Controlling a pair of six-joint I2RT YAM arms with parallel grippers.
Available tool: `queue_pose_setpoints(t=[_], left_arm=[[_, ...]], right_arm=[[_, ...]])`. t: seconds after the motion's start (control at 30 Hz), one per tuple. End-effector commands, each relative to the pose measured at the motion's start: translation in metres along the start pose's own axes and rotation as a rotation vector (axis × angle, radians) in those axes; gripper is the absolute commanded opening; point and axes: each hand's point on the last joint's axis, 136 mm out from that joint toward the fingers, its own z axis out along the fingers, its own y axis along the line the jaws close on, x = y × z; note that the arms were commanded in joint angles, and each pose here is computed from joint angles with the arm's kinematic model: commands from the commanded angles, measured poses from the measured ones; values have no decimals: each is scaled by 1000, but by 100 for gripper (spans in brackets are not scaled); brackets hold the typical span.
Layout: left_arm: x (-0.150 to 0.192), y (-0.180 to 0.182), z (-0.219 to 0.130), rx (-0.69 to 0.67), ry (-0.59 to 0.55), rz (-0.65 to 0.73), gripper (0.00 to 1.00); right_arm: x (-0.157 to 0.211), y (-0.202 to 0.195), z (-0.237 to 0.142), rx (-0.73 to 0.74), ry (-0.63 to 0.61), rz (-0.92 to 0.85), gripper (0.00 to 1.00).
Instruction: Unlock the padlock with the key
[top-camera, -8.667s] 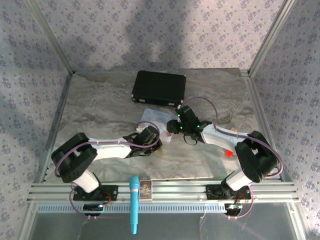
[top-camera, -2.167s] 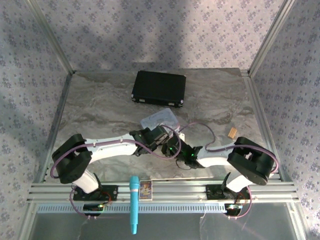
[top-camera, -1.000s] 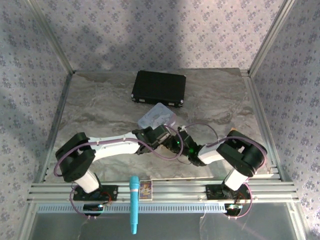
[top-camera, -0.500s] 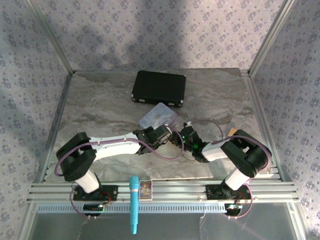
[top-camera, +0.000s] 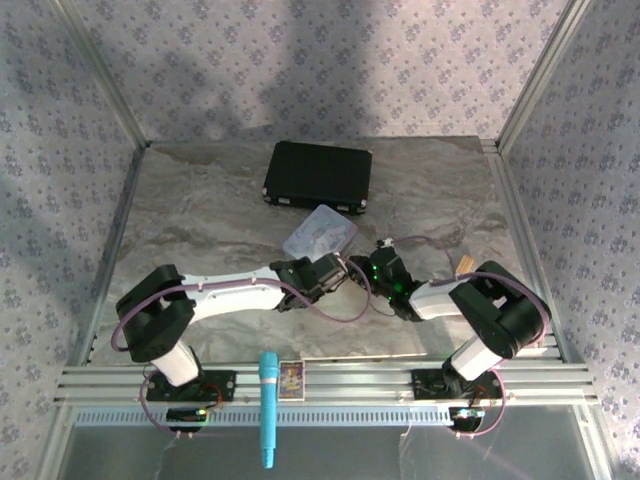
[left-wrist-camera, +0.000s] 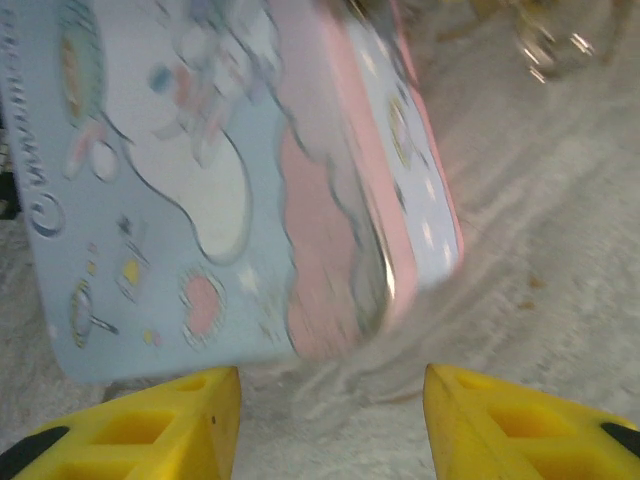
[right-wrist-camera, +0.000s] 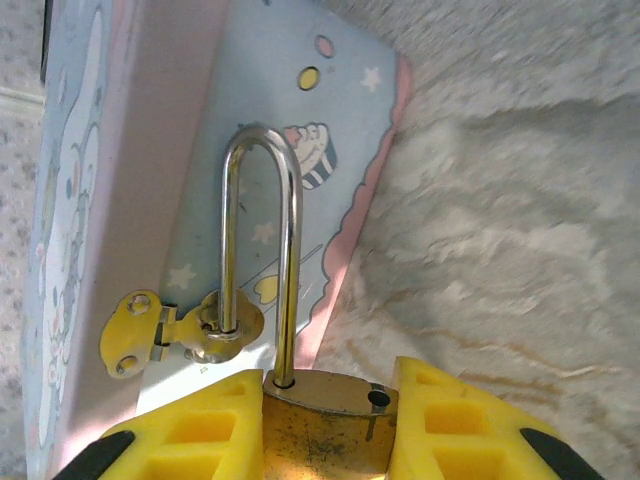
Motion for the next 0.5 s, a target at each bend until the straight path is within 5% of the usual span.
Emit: queue_pose_setpoints(t=[0.0, 0.27, 0.47], left_arm=[[16, -18, -4, 60, 80, 49, 52], [21, 1, 8, -7, 105, -27, 52], [-44, 7, -39, 27, -126, -135, 62]], right_arm=[[-9, -13, -1, 45, -34, 46, 14], [-2, -41, -22, 168, 13, -27, 14], [3, -24, -18, 129, 54, -47, 14]])
